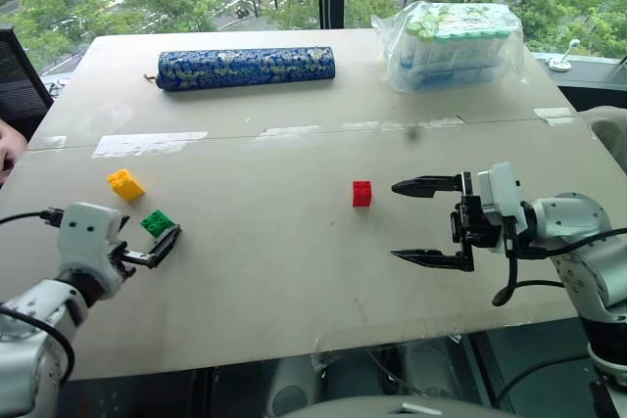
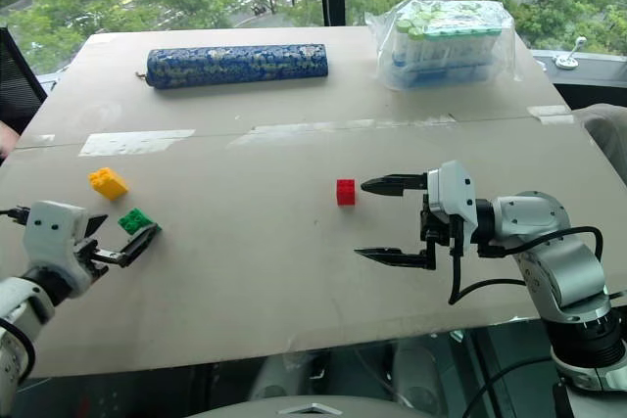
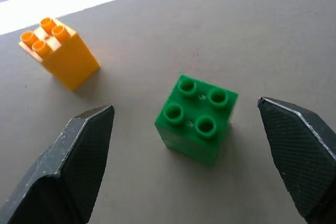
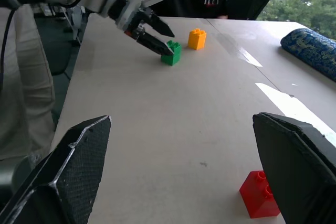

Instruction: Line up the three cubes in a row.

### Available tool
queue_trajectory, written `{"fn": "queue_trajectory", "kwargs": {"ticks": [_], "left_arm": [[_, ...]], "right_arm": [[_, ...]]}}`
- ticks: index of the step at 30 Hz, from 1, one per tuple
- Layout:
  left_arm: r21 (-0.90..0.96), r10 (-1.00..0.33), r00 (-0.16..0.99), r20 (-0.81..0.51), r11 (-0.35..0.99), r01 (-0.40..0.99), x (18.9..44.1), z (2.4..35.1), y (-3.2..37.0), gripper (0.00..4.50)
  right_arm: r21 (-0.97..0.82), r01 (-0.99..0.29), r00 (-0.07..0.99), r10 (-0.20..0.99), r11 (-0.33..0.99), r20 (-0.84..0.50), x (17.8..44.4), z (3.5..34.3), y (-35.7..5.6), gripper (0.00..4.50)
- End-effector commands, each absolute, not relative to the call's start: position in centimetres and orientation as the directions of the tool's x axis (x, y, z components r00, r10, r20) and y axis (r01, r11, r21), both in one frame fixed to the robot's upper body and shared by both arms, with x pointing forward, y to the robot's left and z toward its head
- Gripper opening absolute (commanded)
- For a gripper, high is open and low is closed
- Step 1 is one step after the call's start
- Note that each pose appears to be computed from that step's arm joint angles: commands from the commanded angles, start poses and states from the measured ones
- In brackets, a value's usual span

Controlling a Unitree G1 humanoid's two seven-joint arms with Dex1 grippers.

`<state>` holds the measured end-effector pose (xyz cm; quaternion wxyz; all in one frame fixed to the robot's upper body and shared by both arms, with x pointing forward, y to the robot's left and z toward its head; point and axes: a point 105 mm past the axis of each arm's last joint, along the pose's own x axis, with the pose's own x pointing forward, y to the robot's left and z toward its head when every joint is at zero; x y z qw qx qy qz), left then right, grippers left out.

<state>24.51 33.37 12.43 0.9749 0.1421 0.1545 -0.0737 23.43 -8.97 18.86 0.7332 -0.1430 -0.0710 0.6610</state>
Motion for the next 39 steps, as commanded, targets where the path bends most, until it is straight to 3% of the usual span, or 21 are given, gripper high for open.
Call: {"fn": "queue_trajectory", "kwargs": {"ticks": [1, 2, 5, 8, 10, 16, 19, 21, 25, 30, 39], "left_arm": [[0.269, -0.2, 0.901, -0.385, 0.91, 0.317, 25.3, 12.3, 33.2, 4.5], [0.251, -0.224, 0.884, -0.409, 0.904, 0.345, 25.4, 12.0, 33.2, 4.5], [0.231, -0.264, 0.843, -0.469, 0.884, 0.406, 25.4, 11.1, 33.3, 3.71], [0.274, -0.271, 0.835, -0.478, 0.858, 0.435, 25.7, 10.9, 33.7, 2.39], [0.271, -0.297, 0.841, -0.452, 0.853, 0.447, 26.1, 11.3, 33.4, 1.28], [0.215, -0.559, 0.757, -0.339, 0.737, 0.641, 26.4, 14.6, 29.0, 1.31], [0.182, -0.702, 0.619, -0.352, 0.597, 0.781, 27.0, 15.5, 25.7, 1.31], [0.184, -0.768, 0.509, -0.388, 0.477, 0.859, 28.8, 15.2, 23.5, 1.31], [0.158, -0.819, 0.353, -0.453, 0.316, 0.936, 31.4, 14.3, 21.3, 1.31], [0.191, -0.807, 0.268, -0.526, 0.194, 0.962, 34.0, 13.5, 20.1, 1.31], [0.184, -0.794, 0.174, -0.583, 0.08, 0.98, 34.9, 12.7, 19.6, 1.31]], "right_arm": [[-0.35, -0.931, 0.134, 0.989, 0.103, -0.067, 22.8, 19.8, -8.9, 4.43], [-0.351, -0.93, 0.14, 0.988, 0.108, -0.066, 22.7, 19.8, -8.9, 4.43], [-0.353, -0.928, 0.155, 0.986, 0.123, -0.065, 22.5, 19.9, -8.9, 4.5], [-0.34, -0.929, 0.181, 0.981, 0.148, -0.068, 22.5, 19.9, -9.1, 4.5], [-0.337, -0.929, 0.19, 0.979, 0.155, -0.073, 22.4, 19.8, -9.1, 4.5], [-0.344, -0.917, 0.245, 0.966, 0.203, -0.083, 22.4, 19.2, -9.5, 4.5], [-0.306, -0.914, 0.292, 0.955, 0.265, -0.045, 22.6, 18.9, -9.9, 4.5], [-0.292, -0.912, 0.318, 0.946, 0.287, -0.064, 22.8, 18.5, -10.4, 4.5], [-0.298, -0.908, 0.332, 0.94, 0.295, -0.083, 22.5, 18.3, -10.6, 4.5], [-0.312, -0.893, 0.367, 0.926, 0.323, -0.092, 22.0, 18.2, -10.9, 4.5], [-0.302, -0.875, 0.423, 0.901, 0.378, -0.097, 21.4, 17.9, -10.9, 4.5]]}}
